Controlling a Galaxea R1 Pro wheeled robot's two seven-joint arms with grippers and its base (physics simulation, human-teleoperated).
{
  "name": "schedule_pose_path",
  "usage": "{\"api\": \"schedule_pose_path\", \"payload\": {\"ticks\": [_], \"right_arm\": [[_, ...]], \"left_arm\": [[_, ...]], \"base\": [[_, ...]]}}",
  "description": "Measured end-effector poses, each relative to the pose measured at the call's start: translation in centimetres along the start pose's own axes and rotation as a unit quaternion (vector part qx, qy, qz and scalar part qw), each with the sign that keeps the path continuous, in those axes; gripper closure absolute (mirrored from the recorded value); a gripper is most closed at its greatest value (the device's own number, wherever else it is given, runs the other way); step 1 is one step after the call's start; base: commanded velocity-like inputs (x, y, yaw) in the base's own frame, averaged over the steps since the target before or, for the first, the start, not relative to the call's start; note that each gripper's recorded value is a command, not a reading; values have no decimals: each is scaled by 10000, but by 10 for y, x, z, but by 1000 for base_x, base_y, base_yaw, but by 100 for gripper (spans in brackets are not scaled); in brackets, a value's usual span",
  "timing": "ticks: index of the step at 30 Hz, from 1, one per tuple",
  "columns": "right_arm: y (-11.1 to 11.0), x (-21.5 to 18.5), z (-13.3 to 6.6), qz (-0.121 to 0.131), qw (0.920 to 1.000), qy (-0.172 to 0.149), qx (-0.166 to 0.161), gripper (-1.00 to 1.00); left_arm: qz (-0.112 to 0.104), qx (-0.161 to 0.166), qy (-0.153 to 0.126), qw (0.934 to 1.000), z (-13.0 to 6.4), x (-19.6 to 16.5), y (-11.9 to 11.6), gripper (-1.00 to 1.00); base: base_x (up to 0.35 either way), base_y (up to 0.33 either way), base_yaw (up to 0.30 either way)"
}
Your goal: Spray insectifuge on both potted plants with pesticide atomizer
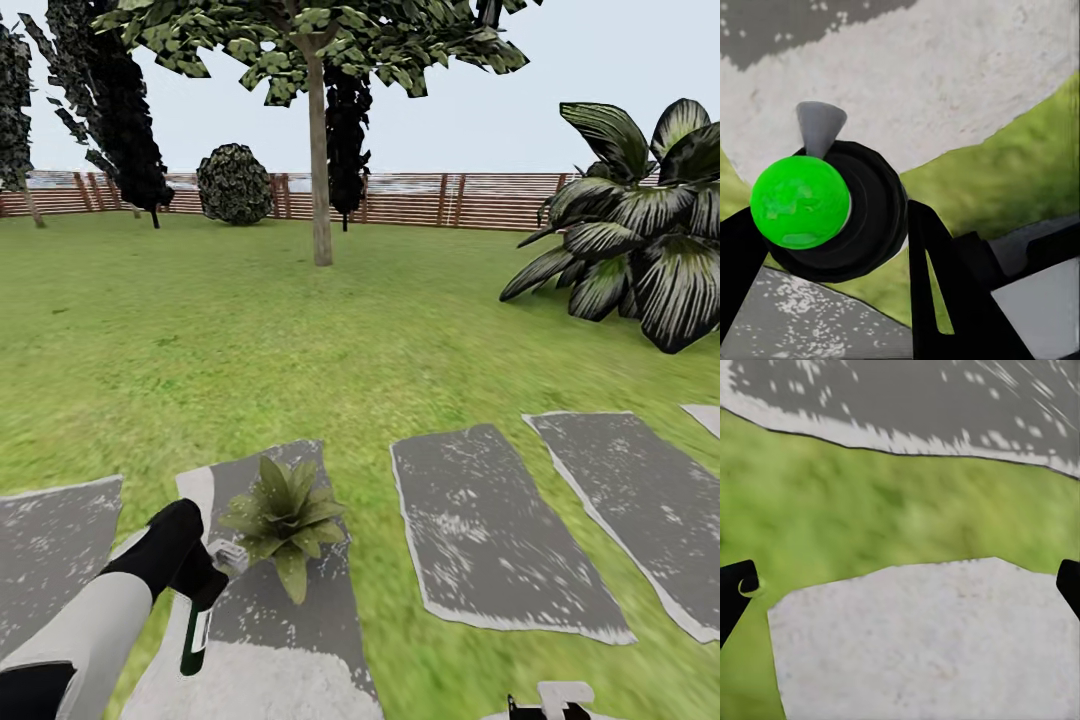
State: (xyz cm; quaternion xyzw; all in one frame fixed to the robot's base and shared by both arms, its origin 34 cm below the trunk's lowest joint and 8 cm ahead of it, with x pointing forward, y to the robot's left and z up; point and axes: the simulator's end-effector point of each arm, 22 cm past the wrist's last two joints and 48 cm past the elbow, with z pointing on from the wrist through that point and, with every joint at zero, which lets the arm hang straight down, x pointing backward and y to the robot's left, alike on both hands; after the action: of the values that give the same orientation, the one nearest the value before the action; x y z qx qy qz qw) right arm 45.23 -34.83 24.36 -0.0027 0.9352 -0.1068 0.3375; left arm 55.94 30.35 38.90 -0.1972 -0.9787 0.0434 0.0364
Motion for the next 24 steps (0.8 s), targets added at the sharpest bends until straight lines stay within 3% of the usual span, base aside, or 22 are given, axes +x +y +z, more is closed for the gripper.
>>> {"api": "schedule_pose_path", "payload": {"ticks": [3,11,17,24], "right_arm": [[-1,0,0,-4,10000,-2,4,-100],[0,0,0,0,10000,-1,0,-100],[0,-1,0,1,10000,-3,1,-100],[0,0,0,0,10000,-1,1,-100]], "left_arm": [[227,-131,227,9994,-9,2,4,100],[246,-91,361,9990,-4,13,4,100],[237,-96,382,9989,-3,16,5,100],[228,-125,365,9990,-4,15,7,100]], "base": [[2,0,0],[249,-51,20],[231,-234,242],[43,-305,273]]}}
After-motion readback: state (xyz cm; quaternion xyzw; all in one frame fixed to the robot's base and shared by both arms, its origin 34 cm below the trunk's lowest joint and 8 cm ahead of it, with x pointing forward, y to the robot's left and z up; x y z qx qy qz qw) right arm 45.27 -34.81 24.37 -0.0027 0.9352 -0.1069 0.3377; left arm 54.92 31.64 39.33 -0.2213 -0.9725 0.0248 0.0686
